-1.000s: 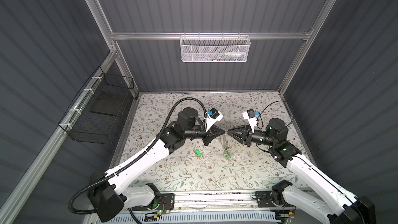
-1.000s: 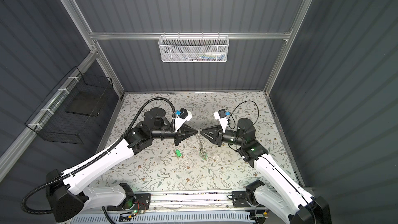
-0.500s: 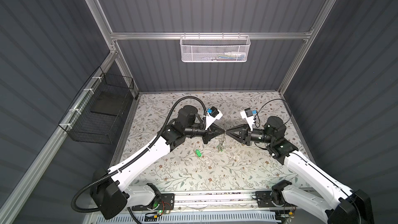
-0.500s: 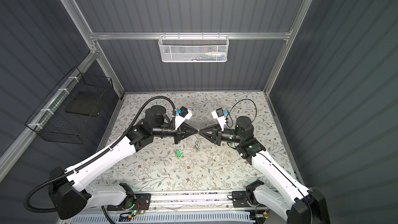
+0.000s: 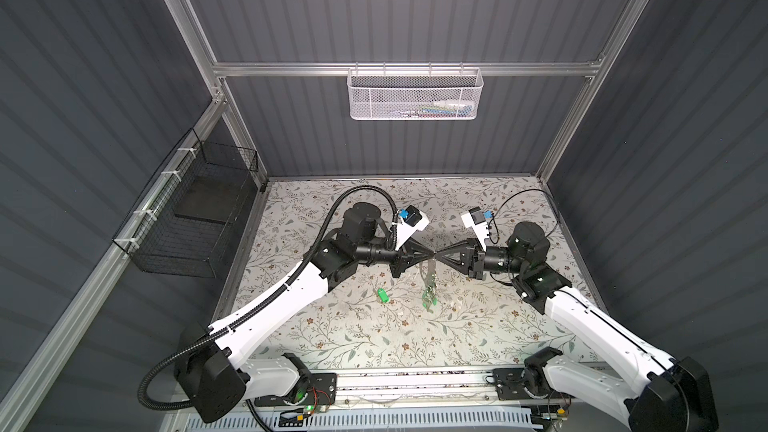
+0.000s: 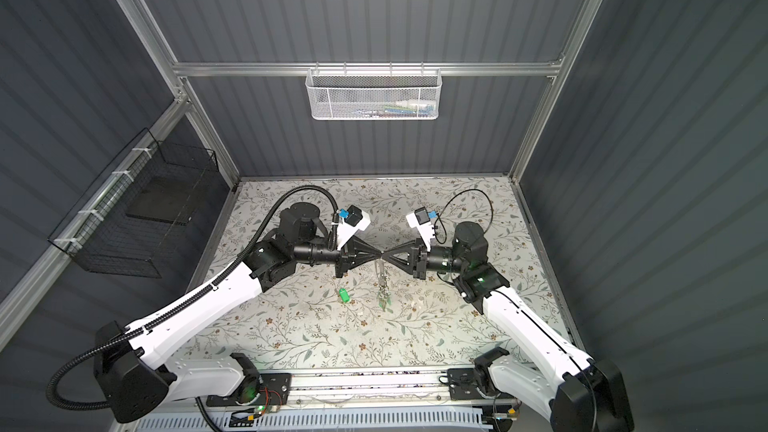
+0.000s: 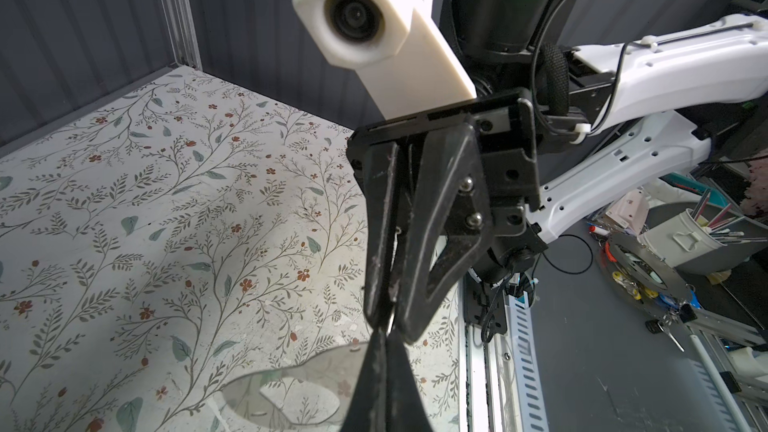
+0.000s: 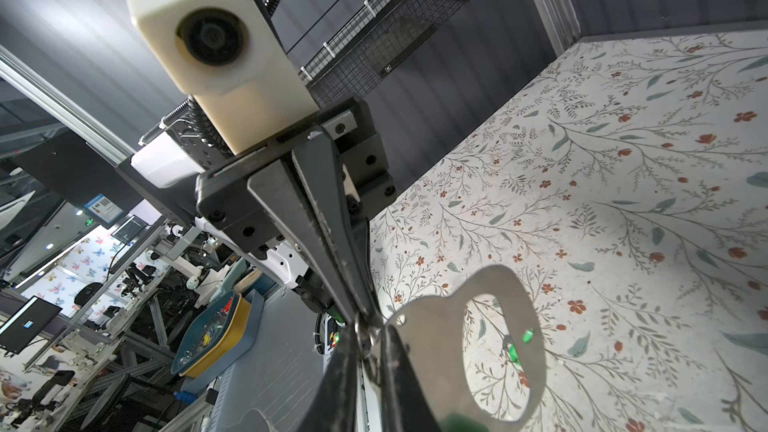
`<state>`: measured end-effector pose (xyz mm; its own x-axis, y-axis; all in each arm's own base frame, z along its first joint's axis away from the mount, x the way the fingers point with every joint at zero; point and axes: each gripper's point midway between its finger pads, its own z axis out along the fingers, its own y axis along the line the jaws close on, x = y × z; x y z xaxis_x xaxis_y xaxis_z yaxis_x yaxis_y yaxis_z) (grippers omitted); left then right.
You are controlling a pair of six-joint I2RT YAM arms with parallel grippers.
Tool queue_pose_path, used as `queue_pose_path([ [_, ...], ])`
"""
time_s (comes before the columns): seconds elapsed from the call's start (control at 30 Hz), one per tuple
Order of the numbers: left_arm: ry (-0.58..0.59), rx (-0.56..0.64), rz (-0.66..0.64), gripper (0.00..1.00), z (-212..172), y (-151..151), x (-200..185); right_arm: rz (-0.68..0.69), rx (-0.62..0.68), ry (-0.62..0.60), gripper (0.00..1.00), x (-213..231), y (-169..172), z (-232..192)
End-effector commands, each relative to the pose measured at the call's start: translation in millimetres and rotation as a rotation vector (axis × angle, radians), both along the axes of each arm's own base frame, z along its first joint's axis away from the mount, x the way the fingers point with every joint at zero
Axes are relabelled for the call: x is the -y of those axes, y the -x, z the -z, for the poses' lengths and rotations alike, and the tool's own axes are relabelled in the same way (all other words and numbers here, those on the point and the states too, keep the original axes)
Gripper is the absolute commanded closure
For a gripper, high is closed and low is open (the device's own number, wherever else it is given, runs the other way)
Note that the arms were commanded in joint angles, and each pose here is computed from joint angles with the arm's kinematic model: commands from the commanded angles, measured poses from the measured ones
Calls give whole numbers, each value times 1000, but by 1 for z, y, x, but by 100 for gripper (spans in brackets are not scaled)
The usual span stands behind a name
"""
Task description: Put the keys on the keyring
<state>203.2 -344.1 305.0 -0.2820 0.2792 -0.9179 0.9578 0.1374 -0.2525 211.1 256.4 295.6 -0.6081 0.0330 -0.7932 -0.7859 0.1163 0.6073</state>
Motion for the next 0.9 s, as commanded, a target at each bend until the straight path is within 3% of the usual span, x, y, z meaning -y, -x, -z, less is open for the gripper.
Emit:
queue_pose_path([
  [0.0, 42, 28, 14, 100, -17, -4, 4, -46, 60, -33, 91, -2, 7, -21],
  [0.1, 42, 30, 16, 100, -18, -3, 4, -47, 65, -23, 100, -2, 8, -19],
  [0.4, 49, 18, -16, 100, -21, -8, 1, 42, 118, 15, 100, 5, 2, -17],
  [0.47, 58, 4, -66, 85, -26, -15, -4, 72, 132, 25, 100, 7, -1, -15],
  [0.57, 92, 0, -164, 77, -38, -28, -17, 129, 155, 48, 100, 11, -6, -12],
  [0.7, 172, 30, -286, 73, -48, -36, -34, 172, 184, 68, 100, 16, -9, -12],
  [0.87, 161, -16, -267, 70, -39, -33, -31, 218, 210, 76, 100, 21, -11, -14],
])
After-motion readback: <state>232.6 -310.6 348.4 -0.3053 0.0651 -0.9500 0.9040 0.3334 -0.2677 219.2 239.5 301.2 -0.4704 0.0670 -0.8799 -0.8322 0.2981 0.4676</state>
